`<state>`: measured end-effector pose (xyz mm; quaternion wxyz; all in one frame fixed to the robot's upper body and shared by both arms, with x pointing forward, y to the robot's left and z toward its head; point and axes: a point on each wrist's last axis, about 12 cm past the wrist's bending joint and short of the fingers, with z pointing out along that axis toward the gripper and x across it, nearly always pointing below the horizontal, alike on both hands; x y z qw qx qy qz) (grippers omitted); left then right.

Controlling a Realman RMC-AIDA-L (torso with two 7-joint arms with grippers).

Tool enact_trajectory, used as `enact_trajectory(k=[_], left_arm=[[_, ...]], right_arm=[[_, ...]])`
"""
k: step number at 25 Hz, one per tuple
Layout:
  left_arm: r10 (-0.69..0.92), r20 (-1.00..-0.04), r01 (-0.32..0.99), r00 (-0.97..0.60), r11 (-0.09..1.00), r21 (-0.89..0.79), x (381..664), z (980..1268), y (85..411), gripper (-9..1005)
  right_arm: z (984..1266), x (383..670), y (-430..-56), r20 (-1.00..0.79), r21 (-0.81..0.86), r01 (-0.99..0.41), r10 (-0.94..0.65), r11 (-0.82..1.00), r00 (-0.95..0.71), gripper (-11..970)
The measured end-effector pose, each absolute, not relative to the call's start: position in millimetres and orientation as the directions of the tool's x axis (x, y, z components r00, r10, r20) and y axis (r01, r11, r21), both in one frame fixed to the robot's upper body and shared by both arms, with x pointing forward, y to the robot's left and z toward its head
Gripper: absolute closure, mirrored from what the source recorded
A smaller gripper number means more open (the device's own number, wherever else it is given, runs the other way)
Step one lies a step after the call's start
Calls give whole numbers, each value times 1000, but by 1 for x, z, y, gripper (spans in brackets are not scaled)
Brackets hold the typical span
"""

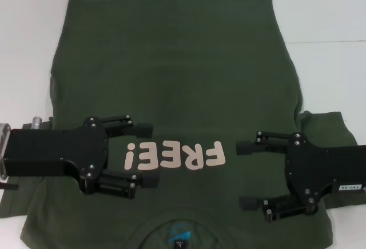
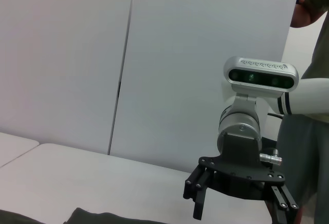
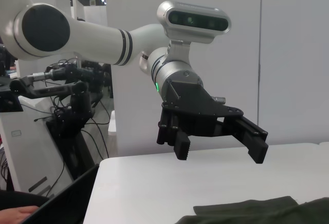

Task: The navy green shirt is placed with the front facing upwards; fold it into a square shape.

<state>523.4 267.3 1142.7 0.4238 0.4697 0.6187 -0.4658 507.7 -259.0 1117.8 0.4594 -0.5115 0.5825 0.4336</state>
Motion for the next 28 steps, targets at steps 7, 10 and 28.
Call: enact_trajectory(k=[7, 10, 28], left_arm=[[185, -962, 977, -198, 120, -178, 522, 1142, 267, 62], [185, -963, 977, -195, 126, -174, 521, 1140, 269, 62], [146, -968, 969, -204, 173, -178, 517, 1129, 274, 62]], right_arm=[[1119, 509, -258, -980, 32, -995, -194, 98, -50, 35], [1119, 509, -257, -980, 34, -995, -191, 96, -52, 34], [1151, 539, -314, -926, 292, -882, -122, 371, -358, 33]])
